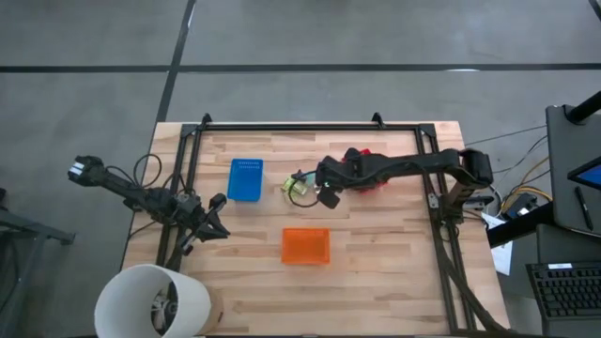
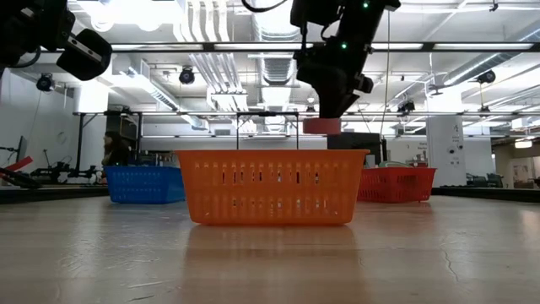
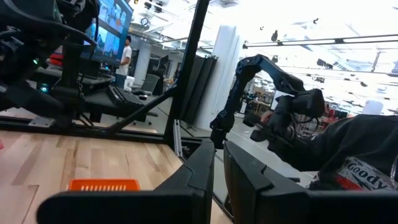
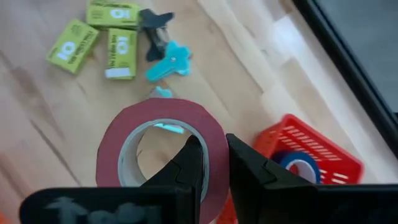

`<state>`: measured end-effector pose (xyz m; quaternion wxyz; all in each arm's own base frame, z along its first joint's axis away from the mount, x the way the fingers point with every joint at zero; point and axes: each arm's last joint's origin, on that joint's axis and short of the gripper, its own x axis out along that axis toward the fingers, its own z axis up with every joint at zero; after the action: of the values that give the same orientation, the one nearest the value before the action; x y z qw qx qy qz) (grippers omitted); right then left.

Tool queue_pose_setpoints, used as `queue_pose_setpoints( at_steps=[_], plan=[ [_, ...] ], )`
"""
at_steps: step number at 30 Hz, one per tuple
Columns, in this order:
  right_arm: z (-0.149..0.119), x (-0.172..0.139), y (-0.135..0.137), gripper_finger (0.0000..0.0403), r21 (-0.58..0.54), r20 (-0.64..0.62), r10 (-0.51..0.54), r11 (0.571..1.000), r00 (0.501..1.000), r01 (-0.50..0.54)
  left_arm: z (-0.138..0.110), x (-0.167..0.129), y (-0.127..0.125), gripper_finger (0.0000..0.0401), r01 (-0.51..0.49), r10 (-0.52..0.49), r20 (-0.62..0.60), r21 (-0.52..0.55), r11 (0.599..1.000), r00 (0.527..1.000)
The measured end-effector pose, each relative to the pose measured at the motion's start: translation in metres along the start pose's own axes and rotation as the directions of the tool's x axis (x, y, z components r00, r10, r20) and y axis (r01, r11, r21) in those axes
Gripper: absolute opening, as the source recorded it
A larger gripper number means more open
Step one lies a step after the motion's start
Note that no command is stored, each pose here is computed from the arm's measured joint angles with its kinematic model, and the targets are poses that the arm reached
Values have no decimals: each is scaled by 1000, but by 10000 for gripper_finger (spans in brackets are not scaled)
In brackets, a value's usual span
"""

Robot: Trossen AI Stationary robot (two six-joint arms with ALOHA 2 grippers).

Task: Pick and place Stapler, Stapler remover, tape
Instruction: Put the pink tape into the red basket

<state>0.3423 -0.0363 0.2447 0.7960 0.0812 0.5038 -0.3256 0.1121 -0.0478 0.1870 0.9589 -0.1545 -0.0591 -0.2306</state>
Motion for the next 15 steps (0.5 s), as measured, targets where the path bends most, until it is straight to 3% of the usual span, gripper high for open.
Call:
queue_pose_setpoints(
  at_steps=[15],
  plan=[
    [-24, 11, -64, 52, 168, 22, -183, 970, 983, 177, 0, 0, 0, 39, 0, 0, -1, 0, 1000, 1000]
  ],
)
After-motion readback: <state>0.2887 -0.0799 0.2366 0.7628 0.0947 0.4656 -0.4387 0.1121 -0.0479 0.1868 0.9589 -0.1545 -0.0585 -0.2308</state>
